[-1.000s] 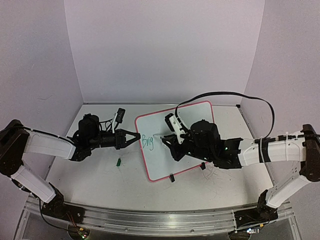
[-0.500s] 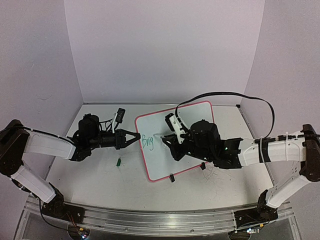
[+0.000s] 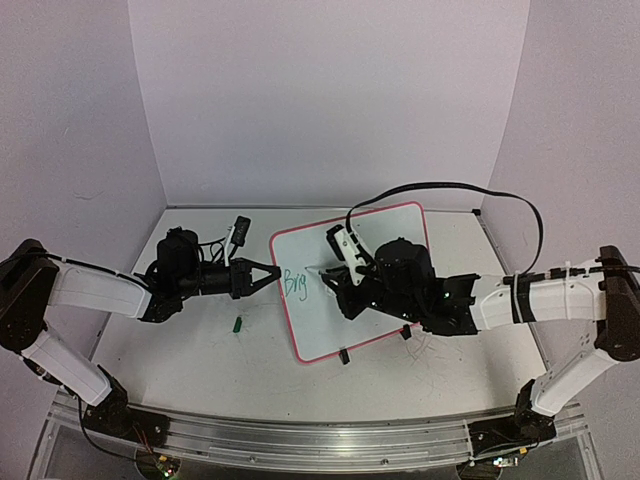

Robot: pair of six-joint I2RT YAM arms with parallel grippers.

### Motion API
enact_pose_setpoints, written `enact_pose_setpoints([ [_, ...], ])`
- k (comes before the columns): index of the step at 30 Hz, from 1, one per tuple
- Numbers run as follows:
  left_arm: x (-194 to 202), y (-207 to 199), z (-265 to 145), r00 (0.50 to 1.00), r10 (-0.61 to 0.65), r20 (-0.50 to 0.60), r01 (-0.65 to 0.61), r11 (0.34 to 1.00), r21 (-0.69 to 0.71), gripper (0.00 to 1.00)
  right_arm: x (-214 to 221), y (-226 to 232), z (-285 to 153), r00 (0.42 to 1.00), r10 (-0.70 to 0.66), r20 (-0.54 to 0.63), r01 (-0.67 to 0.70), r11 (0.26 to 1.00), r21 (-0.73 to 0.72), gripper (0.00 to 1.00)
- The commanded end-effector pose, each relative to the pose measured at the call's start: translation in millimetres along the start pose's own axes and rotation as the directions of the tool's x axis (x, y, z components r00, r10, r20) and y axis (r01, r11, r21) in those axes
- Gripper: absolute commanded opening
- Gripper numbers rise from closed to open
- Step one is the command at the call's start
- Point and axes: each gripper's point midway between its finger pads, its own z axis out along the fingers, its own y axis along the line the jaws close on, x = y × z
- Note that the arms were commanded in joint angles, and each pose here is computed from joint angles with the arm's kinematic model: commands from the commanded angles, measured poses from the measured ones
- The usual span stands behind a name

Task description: Write a sentence on the whiteboard

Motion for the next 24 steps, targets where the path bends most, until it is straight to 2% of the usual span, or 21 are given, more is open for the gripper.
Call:
enact_pose_setpoints([
  [1, -18, -12, 0, 0.998, 0.057, 0.041, -0.058, 0.998, 0.030, 0.00, -25, -5, 3, 0.998, 0.017, 0.065, -0.018, 0.999, 0.027, 0.00],
  [24, -19, -12, 0, 0.997, 0.057, 0.043, -0.059, 0.998, 0.027, 0.00, 9, -2, -3, 0.998, 0.049, -0.028, -0.049, 0.999, 0.001, 0.00],
])
